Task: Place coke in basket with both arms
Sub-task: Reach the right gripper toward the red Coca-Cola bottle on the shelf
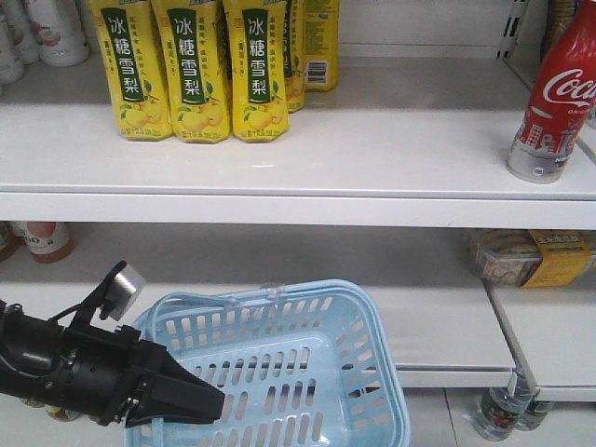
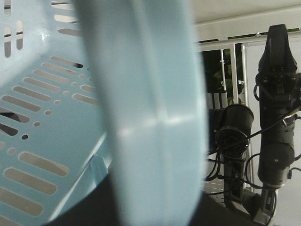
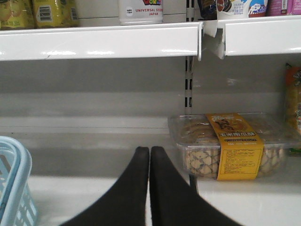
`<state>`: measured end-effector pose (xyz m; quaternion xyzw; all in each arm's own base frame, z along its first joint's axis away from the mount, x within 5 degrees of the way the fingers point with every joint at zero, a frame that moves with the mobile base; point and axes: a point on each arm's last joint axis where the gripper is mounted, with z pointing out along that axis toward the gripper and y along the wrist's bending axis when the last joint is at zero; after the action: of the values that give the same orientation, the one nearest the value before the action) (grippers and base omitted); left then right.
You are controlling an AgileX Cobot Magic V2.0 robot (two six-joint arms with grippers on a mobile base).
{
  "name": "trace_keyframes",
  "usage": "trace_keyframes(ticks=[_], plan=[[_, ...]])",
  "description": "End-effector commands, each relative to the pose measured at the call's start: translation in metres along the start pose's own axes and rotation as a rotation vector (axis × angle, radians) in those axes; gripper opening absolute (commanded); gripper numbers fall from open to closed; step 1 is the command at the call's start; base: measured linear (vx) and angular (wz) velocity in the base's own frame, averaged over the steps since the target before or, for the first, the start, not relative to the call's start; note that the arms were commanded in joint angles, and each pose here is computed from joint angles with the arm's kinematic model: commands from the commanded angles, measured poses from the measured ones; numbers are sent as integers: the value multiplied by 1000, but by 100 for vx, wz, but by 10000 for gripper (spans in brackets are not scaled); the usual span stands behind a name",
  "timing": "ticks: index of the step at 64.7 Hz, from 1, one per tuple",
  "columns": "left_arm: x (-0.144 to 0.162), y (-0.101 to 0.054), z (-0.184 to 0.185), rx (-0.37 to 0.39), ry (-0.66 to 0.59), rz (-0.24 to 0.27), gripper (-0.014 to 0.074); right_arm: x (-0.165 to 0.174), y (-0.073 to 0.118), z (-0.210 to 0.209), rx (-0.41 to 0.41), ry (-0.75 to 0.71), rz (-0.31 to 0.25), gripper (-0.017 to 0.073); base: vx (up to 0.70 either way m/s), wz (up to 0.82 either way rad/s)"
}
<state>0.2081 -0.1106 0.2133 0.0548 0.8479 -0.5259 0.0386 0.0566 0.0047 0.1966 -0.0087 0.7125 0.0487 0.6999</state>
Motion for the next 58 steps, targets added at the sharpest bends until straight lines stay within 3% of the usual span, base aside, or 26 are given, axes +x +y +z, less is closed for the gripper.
trace_keyframes(ticks=[1,23,36,41,58], plan=[[-2,-18,-5,89,-35,30,-6,-4,0,-1,2,-78,-6,-9,0,0],[-2,-18,-5,89,-35,30,-6,-4,0,-1,2,-82,-6,-9,0,0],[-2,-18,-5,89,-35,30,-6,-16,0,-3,-2,-170,5,-9,0,0],[-2,-18,-5,89,-35,30,-6,-29,1,-5,-5,-179,25,-9,0,0],[-2,-18,-5,89,-35,30,-6,-90,5,5,-2,-101,0,-9,0,0]])
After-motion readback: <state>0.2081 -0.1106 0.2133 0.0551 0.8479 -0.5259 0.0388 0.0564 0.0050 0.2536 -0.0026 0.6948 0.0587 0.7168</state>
